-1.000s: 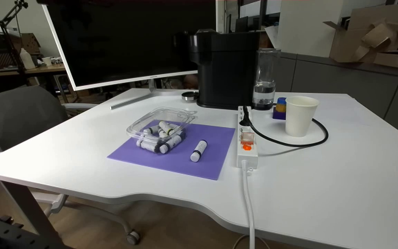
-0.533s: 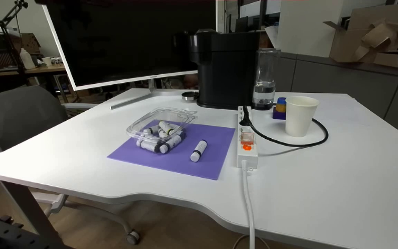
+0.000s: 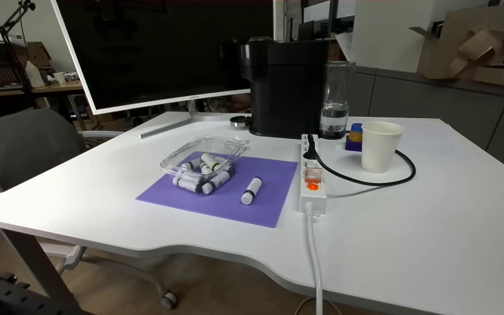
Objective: Open the lid
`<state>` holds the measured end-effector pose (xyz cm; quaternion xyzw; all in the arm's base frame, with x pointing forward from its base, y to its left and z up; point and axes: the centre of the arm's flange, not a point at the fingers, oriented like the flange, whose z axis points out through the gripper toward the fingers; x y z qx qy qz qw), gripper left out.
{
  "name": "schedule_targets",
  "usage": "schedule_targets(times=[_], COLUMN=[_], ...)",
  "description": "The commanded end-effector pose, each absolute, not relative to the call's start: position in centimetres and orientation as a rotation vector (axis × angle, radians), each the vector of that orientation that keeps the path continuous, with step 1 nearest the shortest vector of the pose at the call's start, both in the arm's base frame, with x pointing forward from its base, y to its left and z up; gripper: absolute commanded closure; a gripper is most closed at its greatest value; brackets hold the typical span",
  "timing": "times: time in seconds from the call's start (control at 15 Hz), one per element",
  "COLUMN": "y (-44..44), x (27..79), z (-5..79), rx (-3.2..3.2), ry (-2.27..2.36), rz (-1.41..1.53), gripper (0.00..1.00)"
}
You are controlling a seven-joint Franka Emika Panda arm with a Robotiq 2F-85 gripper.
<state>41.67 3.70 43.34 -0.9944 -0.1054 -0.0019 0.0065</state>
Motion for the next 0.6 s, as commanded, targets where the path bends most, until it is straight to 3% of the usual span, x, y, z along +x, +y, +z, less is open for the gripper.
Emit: schedule_targets(times=[0.0,0.53], y=[3.7,-1.3], x=[42.2,46.6], z=[43.4,41.1], rx=[-3.121,-3.187], ry=[-0.291,-0.213], rz=[-0.009,-0.154], gripper=[0.0,0.0])
